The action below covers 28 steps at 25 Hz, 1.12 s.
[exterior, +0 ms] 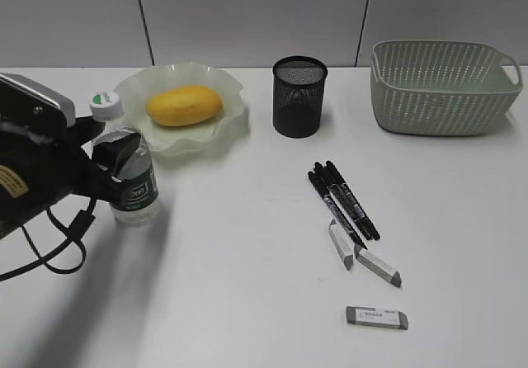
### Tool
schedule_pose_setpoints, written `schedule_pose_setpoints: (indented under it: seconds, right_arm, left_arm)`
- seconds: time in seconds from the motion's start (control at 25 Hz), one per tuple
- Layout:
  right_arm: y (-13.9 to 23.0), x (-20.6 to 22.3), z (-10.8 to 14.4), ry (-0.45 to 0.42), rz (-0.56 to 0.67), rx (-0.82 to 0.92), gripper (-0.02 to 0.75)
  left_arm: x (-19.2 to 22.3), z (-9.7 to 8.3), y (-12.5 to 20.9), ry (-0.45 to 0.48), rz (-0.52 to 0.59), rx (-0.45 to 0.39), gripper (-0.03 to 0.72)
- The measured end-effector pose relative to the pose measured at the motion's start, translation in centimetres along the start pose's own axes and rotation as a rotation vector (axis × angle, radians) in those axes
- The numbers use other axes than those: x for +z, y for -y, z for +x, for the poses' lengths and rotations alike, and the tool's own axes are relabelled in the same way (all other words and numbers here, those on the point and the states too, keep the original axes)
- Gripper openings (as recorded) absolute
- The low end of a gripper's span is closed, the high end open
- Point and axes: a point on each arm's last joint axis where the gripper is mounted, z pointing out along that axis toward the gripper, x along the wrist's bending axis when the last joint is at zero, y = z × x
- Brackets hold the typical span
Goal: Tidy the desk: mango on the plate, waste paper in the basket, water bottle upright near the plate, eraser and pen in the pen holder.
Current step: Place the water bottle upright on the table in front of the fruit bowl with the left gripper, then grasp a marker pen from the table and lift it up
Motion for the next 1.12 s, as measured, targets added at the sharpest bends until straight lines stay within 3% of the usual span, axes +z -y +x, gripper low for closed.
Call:
schedule_pose_setpoints:
  seconds: [0.24,0.44,0.56,0.68,0.8,0.96,1.04,1.12]
  right_arm:
    - [0.0,0.0,0.0,0.0,0.0,0.0,0.441]
    - [0.0,0.0,0.0,0.0,0.0,0.001,0.433]
    - [0.0,0.0,0.0,0.0,0.0,0.001,0.433]
    - [0.0,0.0,0.0,0.0,0.0,0.001,0.433]
    - [0.0,0.0,0.0,0.0,0.0,0.001,0.433]
    - [0.0,0.0,0.0,0.0,0.0,0.001,0.433]
    - [0.0,0.0,0.0,0.0,0.0,0.001,0.433]
    - [0.0,0.0,0.0,0.001,0.0,0.001,0.433]
  left_arm:
    - [0.2,0.0,0.0,-0.001,-0.016,0.001,0.399]
    - [-0.6,0.3,-1.6,-0.009,-0.064,0.0,0.561]
    - [-1.7,0.7,-3.7,-0.025,-0.124,-0.033,0.589]
    - [-3.6,1.3,-6.3,-0.026,-0.14,-0.121,0.587]
    - [-5.9,2.0,-9.1,-0.013,0.037,-0.182,0.536]
    - [-11.1,2.7,-11.8,0.027,0.365,-0.199,0.435]
    - [-14.5,2.5,-11.5,0.052,0.5,-0.203,0.403]
    - [-18.3,2.3,-11.1,0.057,0.557,-0.22,0.389]
